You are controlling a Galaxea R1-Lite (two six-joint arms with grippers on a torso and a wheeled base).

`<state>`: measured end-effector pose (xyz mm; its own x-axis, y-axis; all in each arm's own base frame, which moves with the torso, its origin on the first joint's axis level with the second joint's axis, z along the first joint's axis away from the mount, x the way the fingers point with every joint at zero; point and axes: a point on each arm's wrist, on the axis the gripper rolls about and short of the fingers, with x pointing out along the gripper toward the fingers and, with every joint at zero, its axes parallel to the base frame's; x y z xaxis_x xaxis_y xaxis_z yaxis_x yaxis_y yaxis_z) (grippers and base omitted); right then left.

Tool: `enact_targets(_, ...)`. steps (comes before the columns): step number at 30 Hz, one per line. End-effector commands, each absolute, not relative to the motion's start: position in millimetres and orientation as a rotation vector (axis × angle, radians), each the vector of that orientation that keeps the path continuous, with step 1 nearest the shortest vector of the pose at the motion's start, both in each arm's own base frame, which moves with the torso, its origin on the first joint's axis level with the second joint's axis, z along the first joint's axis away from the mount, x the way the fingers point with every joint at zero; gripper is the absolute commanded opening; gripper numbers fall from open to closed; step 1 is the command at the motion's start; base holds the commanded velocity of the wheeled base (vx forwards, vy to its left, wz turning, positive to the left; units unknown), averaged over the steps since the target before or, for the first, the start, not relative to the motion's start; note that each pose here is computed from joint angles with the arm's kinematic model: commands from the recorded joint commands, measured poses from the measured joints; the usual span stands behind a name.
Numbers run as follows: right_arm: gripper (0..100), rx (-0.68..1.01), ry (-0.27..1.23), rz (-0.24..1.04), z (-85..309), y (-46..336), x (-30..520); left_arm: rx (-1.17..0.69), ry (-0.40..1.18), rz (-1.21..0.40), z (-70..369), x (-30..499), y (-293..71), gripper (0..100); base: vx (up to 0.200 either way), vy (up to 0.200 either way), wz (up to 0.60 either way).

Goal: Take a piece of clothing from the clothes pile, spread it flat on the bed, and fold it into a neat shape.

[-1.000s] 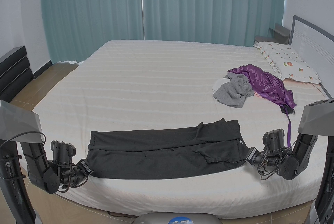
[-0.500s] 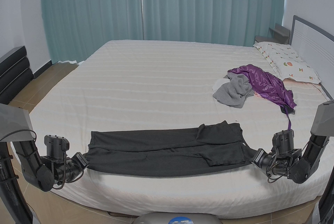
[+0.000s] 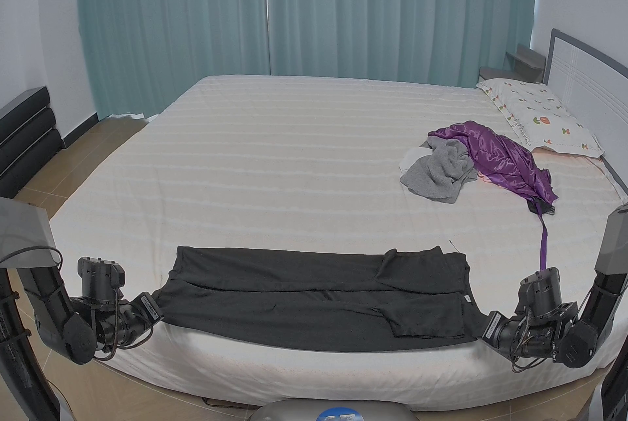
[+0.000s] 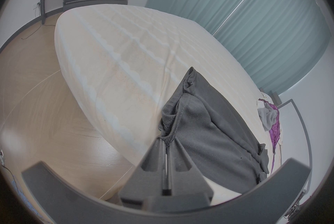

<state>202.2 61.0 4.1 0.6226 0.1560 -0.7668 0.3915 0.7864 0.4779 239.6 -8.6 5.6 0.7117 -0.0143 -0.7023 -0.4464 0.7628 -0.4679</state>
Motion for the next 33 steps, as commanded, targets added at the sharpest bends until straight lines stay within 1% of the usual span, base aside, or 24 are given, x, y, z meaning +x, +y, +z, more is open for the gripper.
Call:
enact_targets(1,0,0.661,0.932,-0.15,1.7,61.4,195.2,-0.661,0.773,0.26,3.2,234.9,-9.5,0,0.0,0.0,0.0)
enact_targets(7,0,0.652,0.964,-0.165,-4.7,60.4,193.8,-0.635,0.806,0.252,-1.9,231.6,-10.5,0,0.0,0.0,0.0)
enact_targets(8,0,0.645,0.98,-0.173,-8.0,60.0,192.6,-0.635,0.81,0.254,-2.5,230.8,-10.5,100,0.0,0.0,0.0)
enact_targets(9,0,0.641,0.986,-0.177,-9.6,59.9,192.3,-0.632,0.815,0.253,-2.9,229.6,-10.5,100,0.0,0.0,0.0)
enact_targets(10,100,0.641,0.981,-0.173,-9.6,60.1,193.0,-0.629,0.82,0.252,-3.3,228.4,-10.4,100,0.0,0.0,0.0)
enact_targets(16,100,0.66,0.901,-0.151,1.1,56.0,189.8,-0.623,0.82,0.247,-1.4,225.5,-10.7,100,0.0,0.0,0.0)
enact_targets(17,100,0.668,0.853,-0.154,8.3,50.5,190.9,-0.624,0.798,0.242,3.0,226.1,-10.3,100,0.0,0.0,0.0)
enact_targets(18,100,0.668,0.853,-0.154,8.3,50.5,190.9,-0.624,0.798,0.242,3.0,226.1,-10.3,100,0.0,0.0,0.0)
enact_targets(19,100,0.668,0.794,-0.167,18.2,40.3,192.6,-0.634,0.757,0.238,10.7,229.4,-7.7,100,0.0,0.0,0.0)
enact_targets(20,100,0.67,0.777,-0.171,20.8,37.8,193.5,-0.637,0.749,0.24,12.1,230.1,-6.6,100,0.0,0.0,0.0)
enact_targets(21,100,0.671,0.721,-0.189,29.4,27.4,195.6,-0.648,0.712,0.247,17.6,233.9,-2.1,100,0.0,0.0,0.0)
enact_targets(24,100,0.681,0.651,-0.212,39.3,13.7,199.2,-0.665,0.652,0.249,27.6,244.4,4.1,100,0.0,0.0,0.0)
enact_targets(28,100,0.704,0.621,-0.194,42.4,9.7,209.9,-0.692,0.639,0.223,38.3,264.0,8.0,100,0.0,0.0,0.0)
enact_targets(30,100,0.735,0.636,-0.125,40.8,11.6,222.6,-0.73,0.669,0.168,46.4,286.7,9.7,100,0.0,0.0,0.0)
enact_targets(33,100,0.747,0.64,-0.093,39.5,12.5,235.2,-0.76,0.679,0.135,52.7,305.3,9.6,100,0.0,0.0,0.0)
